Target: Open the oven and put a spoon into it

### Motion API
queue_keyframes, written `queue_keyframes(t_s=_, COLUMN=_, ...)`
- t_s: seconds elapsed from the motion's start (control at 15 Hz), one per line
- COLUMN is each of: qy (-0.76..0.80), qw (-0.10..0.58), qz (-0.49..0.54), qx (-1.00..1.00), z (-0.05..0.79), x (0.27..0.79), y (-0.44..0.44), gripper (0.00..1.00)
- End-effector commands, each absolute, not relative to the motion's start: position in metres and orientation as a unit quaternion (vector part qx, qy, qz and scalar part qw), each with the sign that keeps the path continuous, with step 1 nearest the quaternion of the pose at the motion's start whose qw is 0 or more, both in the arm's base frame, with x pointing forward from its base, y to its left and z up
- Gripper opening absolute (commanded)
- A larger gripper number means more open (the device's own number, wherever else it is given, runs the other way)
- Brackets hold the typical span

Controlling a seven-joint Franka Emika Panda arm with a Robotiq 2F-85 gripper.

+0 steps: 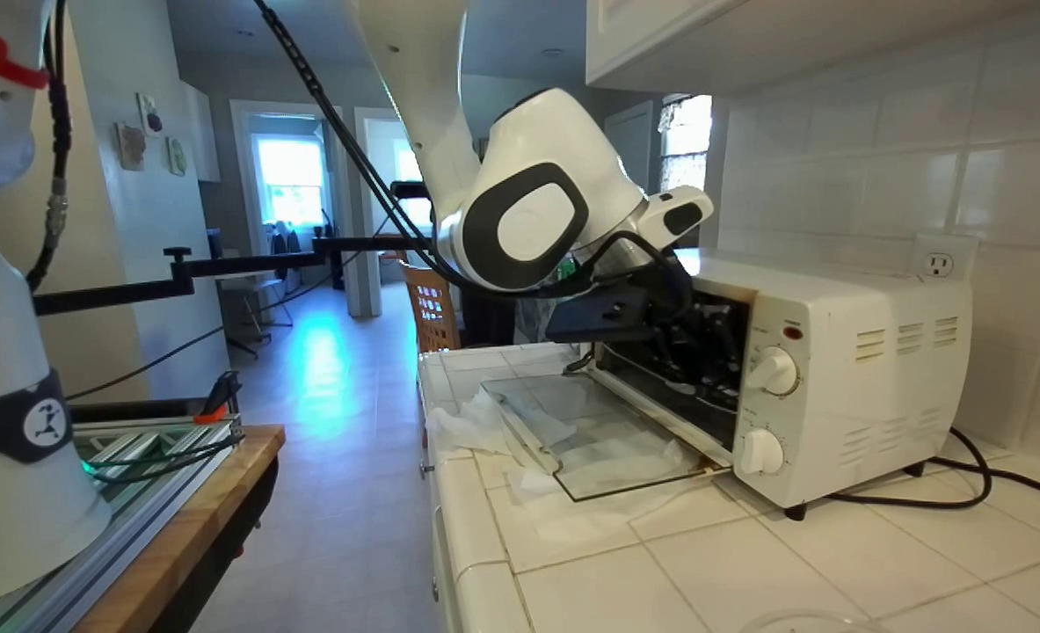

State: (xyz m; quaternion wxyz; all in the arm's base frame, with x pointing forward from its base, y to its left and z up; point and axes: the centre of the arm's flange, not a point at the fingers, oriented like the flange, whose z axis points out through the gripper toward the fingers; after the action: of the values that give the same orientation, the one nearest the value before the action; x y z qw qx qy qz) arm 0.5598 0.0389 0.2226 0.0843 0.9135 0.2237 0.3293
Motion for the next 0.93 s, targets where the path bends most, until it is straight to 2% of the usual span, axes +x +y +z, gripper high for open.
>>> queue_keyframes(t_s=0.0, qy=0.231, qw=0.090, qz=0.344, qx=0.906, z=0.220, x=0.560, y=0.041, gripper=0.92)
queue_keyframes(t_s=0.07, qy=0.233, qw=0.087, qz=0.343, qx=0.906, z=0.221, x=0.559, y=0.042, gripper=0.99)
queue_keyframes(t_s=0.13, qy=0.234, qw=0.085, qz=0.338, qx=0.908, z=0.222, x=0.557, y=0.044, gripper=1.00)
queue_keyframes(t_s=0.53, qy=0.207, qw=0.074, qz=0.308, qx=0.926, z=0.229, x=0.550, y=0.045, gripper=1.00)
queue_keyframes(t_s=0.87, qy=0.195, qw=0.096, qz=0.325, qx=0.920, z=0.239, x=0.541, y=0.046, gripper=1.00)
